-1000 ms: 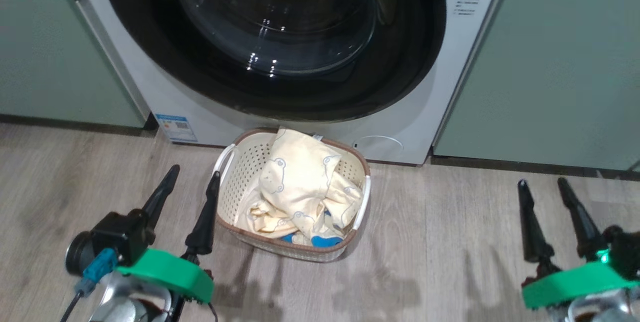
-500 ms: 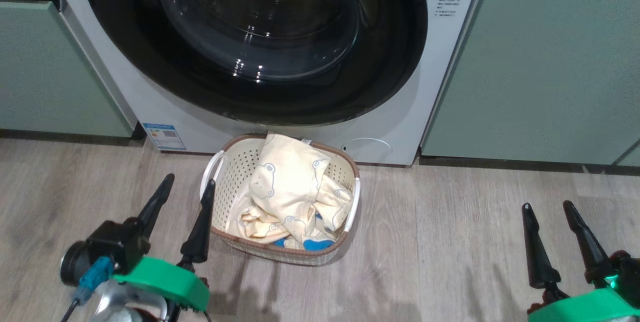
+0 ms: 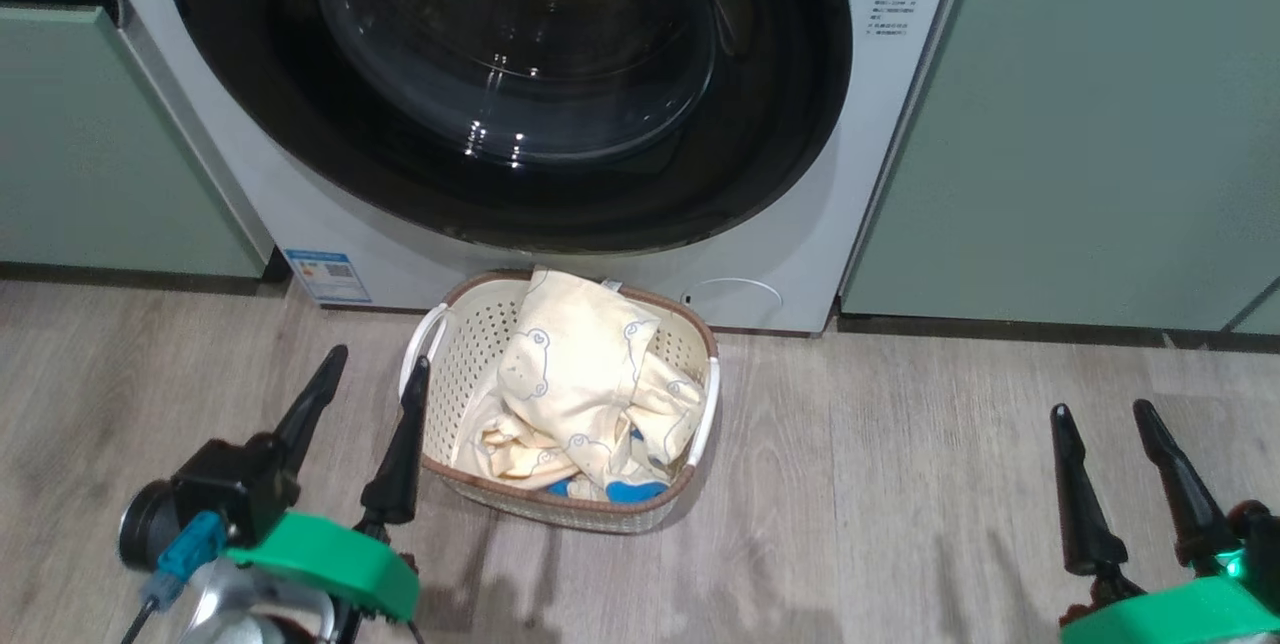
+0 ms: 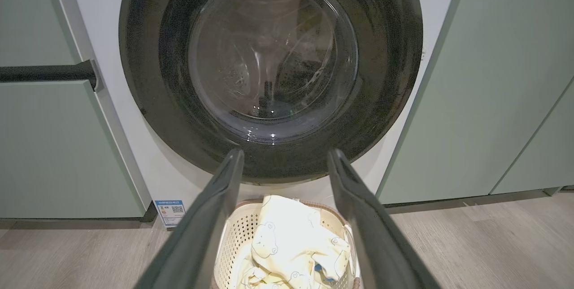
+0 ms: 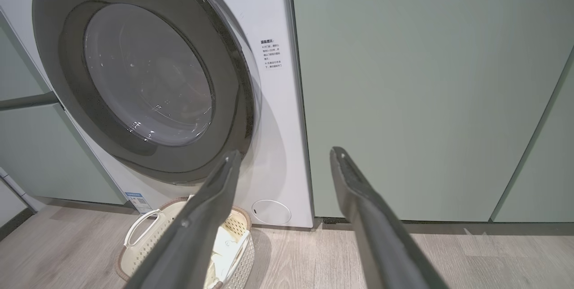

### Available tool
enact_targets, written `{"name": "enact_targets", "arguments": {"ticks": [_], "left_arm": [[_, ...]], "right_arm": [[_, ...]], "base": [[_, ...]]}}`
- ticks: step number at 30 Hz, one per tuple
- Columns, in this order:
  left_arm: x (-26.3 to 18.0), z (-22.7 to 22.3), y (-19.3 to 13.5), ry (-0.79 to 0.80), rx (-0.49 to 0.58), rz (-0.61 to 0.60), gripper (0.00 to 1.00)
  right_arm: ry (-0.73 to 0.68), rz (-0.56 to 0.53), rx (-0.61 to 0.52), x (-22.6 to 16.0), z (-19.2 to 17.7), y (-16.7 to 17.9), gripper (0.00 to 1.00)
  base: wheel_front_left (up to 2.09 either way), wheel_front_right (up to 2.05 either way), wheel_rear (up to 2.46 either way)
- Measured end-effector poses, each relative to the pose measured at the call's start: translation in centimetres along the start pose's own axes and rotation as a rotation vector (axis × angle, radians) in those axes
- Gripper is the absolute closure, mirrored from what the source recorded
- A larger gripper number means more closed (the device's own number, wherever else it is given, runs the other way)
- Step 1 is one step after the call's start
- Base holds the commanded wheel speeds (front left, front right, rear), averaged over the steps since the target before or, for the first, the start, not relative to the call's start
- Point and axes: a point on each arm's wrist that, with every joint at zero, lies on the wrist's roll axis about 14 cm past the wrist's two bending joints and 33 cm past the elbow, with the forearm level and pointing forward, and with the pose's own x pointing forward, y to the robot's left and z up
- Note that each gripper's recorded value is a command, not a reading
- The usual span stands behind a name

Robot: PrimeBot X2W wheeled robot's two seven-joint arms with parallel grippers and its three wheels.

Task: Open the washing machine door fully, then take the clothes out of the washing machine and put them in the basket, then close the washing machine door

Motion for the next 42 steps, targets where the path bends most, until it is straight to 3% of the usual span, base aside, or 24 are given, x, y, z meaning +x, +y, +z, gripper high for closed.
{"name": "enact_targets", "arguments": {"ticks": [11, 12, 18, 42], "left_arm": [[0.0, 0.0, 0.1, 0.002, 0.002, 0.004, 0.0], [0.0, -0.1, 0.0, 0.002, 0.002, 0.003, 1.0], [-1.4, -4.0, -0.3, 0.127, -0.032, 0.025, 1.0], [-1.7, -6.2, 0.2, 0.234, -0.284, 0.052, 1.0]], "right_arm": [[0.001, -0.001, 0.001, 0.0, 0.0, 0.0, 0.0], [0.001, -0.001, 0.001, 0.0, 0.0, 0.0, 1.0], [0.102, -0.017, 0.03, -1.0, -3.2, -0.3, 1.0], [0.119, -0.071, 0.299, -1.1, -4.0, -0.9, 1.0]], "base": [[0.0, 0.0, 0.0], [0.0, 0.0, 0.0], [0.0, 0.0, 0.0], [0.0, 0.0, 0.0]]}}
